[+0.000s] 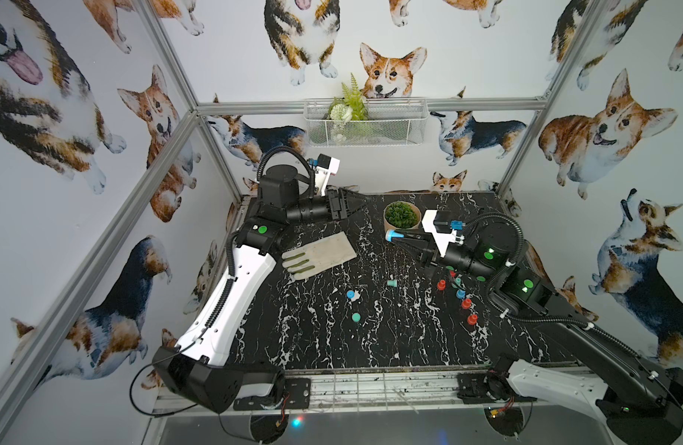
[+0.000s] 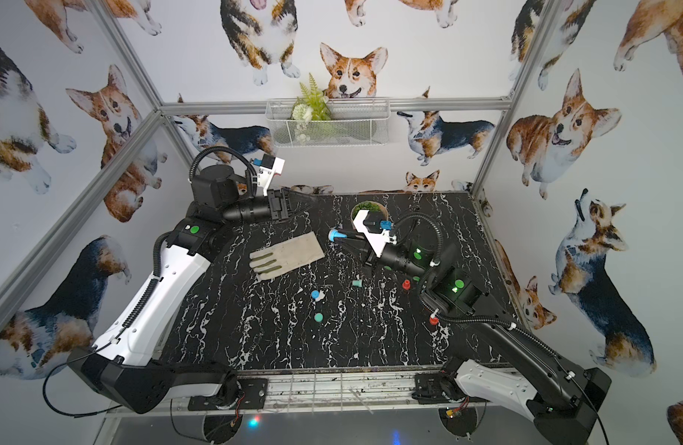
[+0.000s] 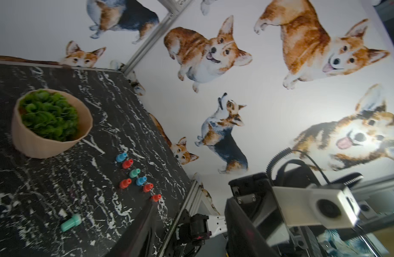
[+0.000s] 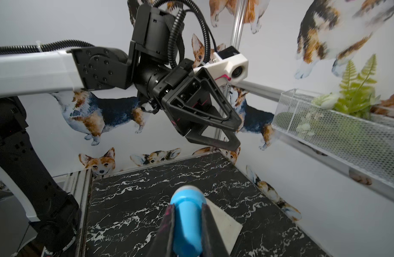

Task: Close the stamp cap
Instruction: Close the cover of the stamp, then place the stamp at the center of the board.

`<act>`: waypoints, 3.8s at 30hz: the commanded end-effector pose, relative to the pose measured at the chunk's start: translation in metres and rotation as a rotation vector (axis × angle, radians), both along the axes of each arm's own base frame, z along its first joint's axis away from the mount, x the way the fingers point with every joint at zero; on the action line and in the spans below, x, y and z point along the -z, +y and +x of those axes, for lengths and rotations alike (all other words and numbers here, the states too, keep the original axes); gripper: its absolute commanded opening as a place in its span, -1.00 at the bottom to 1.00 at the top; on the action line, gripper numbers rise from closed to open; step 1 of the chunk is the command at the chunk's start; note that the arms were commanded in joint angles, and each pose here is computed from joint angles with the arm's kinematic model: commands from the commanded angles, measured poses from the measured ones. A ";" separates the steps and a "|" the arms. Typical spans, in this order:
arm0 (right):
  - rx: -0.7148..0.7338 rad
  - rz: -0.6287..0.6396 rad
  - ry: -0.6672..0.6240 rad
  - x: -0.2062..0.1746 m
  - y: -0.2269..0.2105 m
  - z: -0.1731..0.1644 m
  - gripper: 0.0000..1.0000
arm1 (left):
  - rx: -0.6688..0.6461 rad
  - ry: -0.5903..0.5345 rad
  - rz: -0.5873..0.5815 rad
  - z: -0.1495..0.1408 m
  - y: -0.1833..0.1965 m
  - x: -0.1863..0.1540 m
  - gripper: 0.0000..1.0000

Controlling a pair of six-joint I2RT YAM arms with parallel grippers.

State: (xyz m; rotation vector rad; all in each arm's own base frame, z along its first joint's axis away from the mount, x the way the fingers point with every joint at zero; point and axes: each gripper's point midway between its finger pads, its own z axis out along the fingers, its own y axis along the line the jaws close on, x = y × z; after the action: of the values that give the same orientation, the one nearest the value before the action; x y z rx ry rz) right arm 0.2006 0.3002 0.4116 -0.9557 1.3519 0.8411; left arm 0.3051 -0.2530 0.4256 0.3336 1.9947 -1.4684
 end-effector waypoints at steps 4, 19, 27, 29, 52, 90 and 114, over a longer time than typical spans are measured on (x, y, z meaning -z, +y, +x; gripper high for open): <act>0.122 -0.169 0.314 0.078 0.020 0.015 -0.97 | -0.255 0.052 0.310 0.036 0.063 0.079 0.06; 0.272 -0.518 0.853 0.220 0.062 0.034 -1.00 | -0.520 0.098 0.554 0.081 0.156 0.180 0.06; 0.315 -0.653 1.077 0.268 0.084 0.058 -1.00 | -0.597 0.151 0.631 0.087 0.190 0.224 0.07; 0.328 -0.662 1.100 0.275 0.088 0.065 -1.00 | -0.618 0.167 0.640 0.086 0.197 0.231 0.07; 0.330 -0.826 1.252 0.354 0.110 0.068 -1.00 | -0.648 0.192 0.611 0.086 0.204 0.235 0.07; 0.507 -1.219 0.976 0.400 0.058 0.064 -1.00 | -0.639 0.203 0.607 0.088 0.203 0.237 0.07; 0.481 -1.277 0.829 0.397 0.059 0.054 -1.00 | -0.633 0.213 0.605 0.089 0.202 0.241 0.07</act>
State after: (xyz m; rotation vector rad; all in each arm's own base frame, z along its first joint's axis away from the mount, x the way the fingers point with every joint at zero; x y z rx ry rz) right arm 0.2614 0.4006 0.0236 -1.0987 2.7437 0.0310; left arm 0.3891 -0.0515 0.1787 -0.2252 2.4103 -0.5104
